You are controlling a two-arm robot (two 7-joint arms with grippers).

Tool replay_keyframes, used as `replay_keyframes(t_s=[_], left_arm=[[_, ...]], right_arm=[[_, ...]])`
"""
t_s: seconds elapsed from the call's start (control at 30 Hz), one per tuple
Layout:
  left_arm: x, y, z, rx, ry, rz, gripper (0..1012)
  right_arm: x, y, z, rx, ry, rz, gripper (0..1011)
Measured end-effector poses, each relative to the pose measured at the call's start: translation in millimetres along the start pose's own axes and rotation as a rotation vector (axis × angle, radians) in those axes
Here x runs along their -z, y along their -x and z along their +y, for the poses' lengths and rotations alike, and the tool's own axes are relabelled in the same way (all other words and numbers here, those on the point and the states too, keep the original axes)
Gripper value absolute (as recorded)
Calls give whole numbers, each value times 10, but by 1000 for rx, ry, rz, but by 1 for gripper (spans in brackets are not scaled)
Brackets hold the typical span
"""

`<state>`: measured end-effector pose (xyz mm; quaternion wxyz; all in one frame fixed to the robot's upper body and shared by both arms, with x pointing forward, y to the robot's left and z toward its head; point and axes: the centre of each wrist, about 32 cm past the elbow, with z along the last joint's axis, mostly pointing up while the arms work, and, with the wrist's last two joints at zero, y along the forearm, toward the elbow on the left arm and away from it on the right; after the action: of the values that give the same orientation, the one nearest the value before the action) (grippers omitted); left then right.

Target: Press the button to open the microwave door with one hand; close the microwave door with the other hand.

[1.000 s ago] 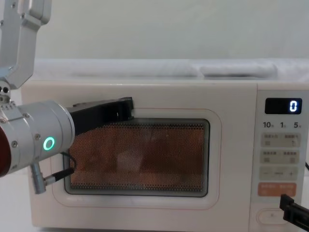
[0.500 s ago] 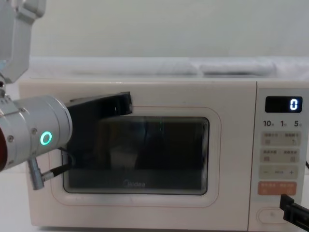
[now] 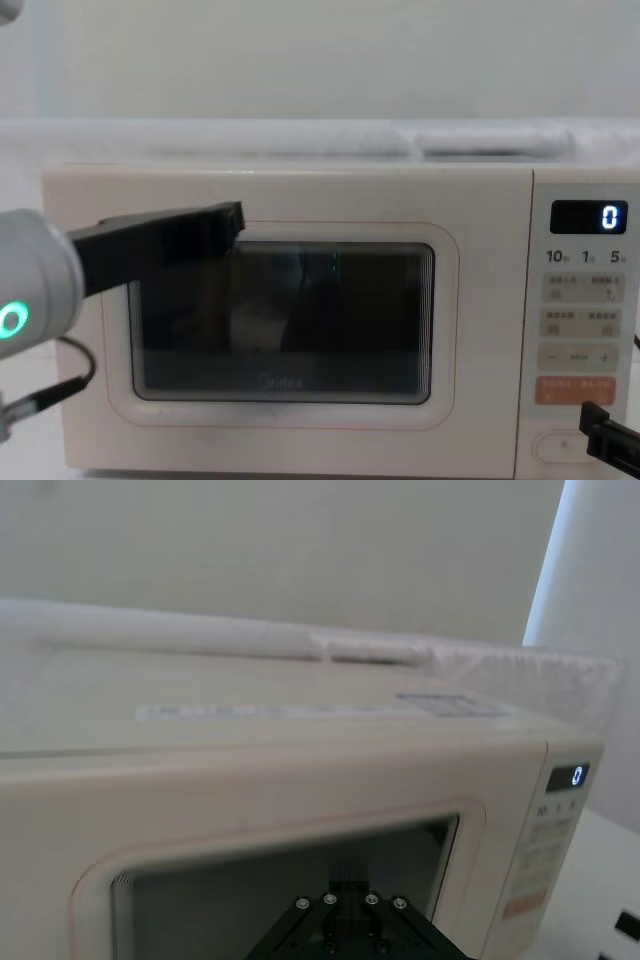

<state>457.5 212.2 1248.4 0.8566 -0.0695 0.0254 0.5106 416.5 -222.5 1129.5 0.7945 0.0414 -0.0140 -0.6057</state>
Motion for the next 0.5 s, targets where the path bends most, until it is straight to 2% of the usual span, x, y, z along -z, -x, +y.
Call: replay_keyframes(t_s=[0.1,0.17,0.27,0.33,0.4,0.43,0.5], left_arm=[[28,2,111,-11,-7,-19,38],[54,-3,178,-22,-4,-27,105],[82,-16,240,-33,-1,-29,153],[103,-30,287,-42,1,-30,250],[118,-46,324,-50,3,-30,266],[131,-60,355,-56,3,-30,326],[148,-81,396,-65,5,-31,366]], right_arm=[[0,0,0,0,0,0,1002],[0,0,0,0,0,0,1002],[0,0,0,0,0,0,1002],[0,0,0,0,0,0,1002],[0,0,0,0,0,0,1002],[0,0,0,0,0,0,1002],[0,0,0,0,0,0,1002]])
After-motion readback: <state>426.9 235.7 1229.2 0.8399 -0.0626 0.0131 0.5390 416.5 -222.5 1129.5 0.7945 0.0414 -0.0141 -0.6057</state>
